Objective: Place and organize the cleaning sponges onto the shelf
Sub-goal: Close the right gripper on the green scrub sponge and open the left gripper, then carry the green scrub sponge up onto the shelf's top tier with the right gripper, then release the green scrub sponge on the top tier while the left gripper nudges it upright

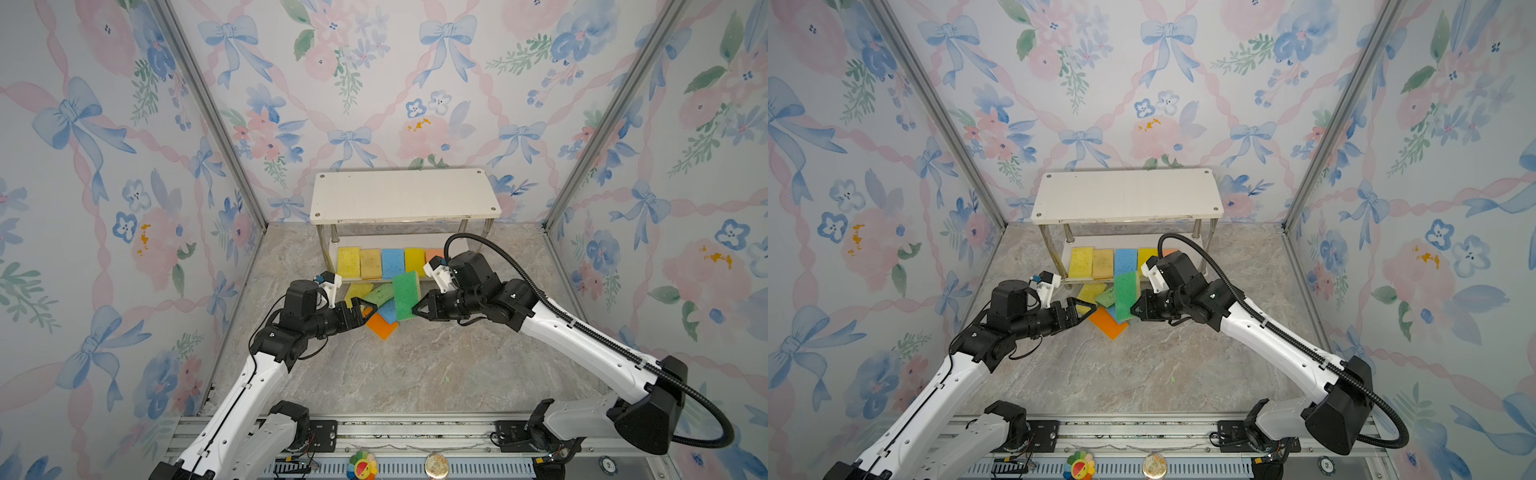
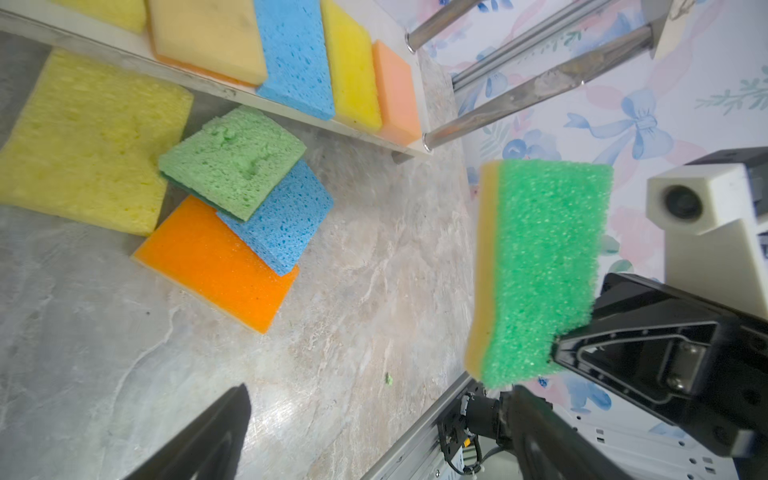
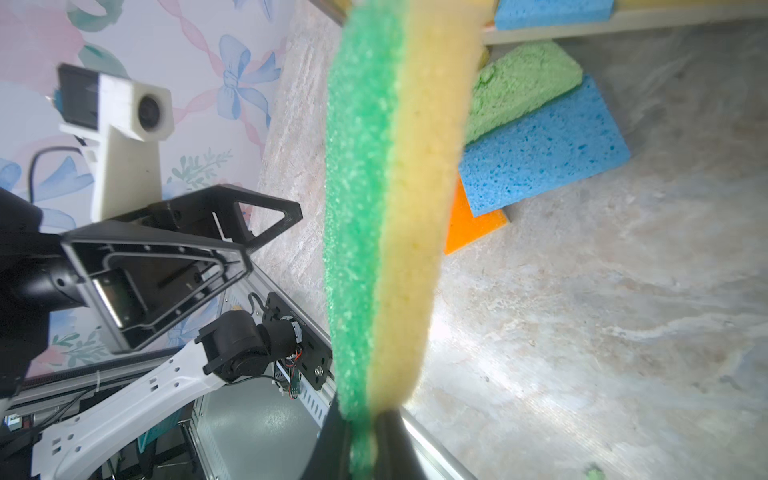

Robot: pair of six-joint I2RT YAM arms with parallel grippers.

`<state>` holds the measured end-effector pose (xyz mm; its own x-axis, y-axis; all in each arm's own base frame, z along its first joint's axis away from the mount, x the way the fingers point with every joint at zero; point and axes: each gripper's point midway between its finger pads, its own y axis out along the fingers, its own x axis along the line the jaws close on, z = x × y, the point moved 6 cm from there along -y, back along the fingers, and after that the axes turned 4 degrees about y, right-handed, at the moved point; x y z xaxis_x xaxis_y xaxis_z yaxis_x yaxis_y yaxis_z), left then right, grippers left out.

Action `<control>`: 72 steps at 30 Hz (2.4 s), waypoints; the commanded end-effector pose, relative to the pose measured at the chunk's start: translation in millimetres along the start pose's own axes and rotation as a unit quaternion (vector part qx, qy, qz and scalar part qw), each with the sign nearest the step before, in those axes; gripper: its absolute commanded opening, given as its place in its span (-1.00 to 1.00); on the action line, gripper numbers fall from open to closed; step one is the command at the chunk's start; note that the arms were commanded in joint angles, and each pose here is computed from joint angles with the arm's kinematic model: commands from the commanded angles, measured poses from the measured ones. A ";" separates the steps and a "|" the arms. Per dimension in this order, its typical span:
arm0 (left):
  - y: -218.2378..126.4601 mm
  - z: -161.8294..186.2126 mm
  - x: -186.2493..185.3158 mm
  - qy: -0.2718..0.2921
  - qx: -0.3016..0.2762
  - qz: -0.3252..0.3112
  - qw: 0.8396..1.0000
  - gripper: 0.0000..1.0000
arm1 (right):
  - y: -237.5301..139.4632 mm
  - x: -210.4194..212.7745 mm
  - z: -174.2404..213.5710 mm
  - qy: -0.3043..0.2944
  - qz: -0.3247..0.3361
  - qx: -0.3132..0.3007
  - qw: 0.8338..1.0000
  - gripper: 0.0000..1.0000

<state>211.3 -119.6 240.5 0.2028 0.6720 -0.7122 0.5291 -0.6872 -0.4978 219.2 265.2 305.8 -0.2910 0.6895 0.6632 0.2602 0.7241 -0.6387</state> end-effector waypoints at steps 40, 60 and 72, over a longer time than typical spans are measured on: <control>-29.4 -12.7 -21.0 -0.022 -0.070 0.014 0.997 0.96 | 65.6 112.7 -212.2 0.072 -0.213 -0.110 0.968 0.18; -94.7 -144.5 -101.1 -0.006 -0.243 0.002 0.970 0.68 | 28.7 88.8 -192.2 0.068 -0.126 -0.107 0.984 0.39; -56.5 -160.3 -83.0 -0.128 -0.178 0.084 0.972 0.54 | -22.3 76.1 -175.3 0.054 -0.104 -0.124 0.985 0.39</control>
<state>290.3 -87.2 406.3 0.1120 0.5087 -0.8536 0.7977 -0.5582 -0.2280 367.7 322.7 421.8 -0.2336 0.5081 0.8290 0.4088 0.8249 -0.3904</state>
